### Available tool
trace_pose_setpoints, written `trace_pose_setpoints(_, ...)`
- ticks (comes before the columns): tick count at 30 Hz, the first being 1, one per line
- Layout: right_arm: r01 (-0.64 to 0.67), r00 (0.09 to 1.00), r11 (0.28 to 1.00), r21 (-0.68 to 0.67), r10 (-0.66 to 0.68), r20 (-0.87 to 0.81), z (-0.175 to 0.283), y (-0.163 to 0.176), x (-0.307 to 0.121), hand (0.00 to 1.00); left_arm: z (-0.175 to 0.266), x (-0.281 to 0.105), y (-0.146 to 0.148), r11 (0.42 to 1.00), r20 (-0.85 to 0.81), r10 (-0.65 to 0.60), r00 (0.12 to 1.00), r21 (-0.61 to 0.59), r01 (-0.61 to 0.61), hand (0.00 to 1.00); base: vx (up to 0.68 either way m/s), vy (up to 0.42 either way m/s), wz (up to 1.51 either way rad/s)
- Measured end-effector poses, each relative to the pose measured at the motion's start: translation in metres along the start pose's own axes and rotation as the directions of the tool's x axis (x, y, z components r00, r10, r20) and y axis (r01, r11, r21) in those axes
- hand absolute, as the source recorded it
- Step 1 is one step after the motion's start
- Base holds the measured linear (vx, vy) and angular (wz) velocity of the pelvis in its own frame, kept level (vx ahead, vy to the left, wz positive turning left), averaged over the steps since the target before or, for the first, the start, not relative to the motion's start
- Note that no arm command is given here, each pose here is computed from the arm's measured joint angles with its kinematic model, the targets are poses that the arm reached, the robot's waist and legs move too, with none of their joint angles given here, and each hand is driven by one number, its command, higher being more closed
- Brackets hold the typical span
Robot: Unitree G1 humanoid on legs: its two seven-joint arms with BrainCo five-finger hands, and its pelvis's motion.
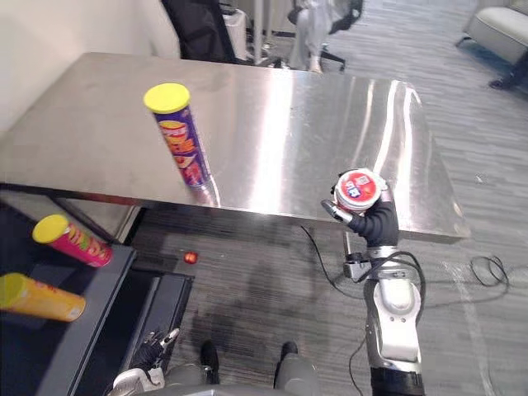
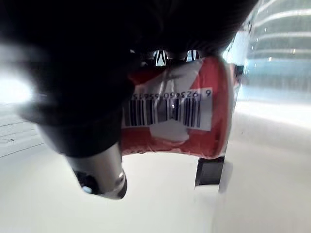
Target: Put the gum and the chips on the shelf.
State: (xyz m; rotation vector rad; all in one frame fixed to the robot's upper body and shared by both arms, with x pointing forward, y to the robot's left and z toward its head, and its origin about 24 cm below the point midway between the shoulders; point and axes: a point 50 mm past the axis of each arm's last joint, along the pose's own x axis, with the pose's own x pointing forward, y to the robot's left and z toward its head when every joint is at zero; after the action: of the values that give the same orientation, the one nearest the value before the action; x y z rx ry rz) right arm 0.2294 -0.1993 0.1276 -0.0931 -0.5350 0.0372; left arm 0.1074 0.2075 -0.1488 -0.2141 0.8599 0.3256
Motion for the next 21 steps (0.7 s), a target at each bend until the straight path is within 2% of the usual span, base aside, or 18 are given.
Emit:
trace_pose_setpoints(5,0.011,1.0,1.0,0.001,-0.011,0.023,0.003,0.001,0.005,1.0,0.004,0.0,0.005,1.0,0.014,0.018,1.0,-0.02,-0.017,0.0,-0.12,-0.146,1.55)
trace_pose_setpoints(11,0.126,0.99,0.99,-0.067,-0.122,0.068,0.013,-0.026,0.008,1.0,-0.002,-0.003,0.009,0.999,0.002,0.032,0.999,-0.042,-0.032,0.0,-0.11,-0.089,1.52)
trace_pose_setpoints(13,0.171,0.985,0.984,-0.057,-0.168,0.048,0.009,-0.03,0.002,1.0,-0.005,-0.004,0.018,0.997,-0.023,0.054,0.998,-0.052,-0.055,0.0,-0.15,-0.025,1.44)
trace_pose_setpoints(21,0.229,0.973,0.971,-0.069,-0.226,0.043,0.009,-0.04,-0.005,1.0,-0.029,-0.012,0.026,0.996,-0.126,0.066,0.99,-0.054,-0.074,0.0,-0.13,0.161,0.67)
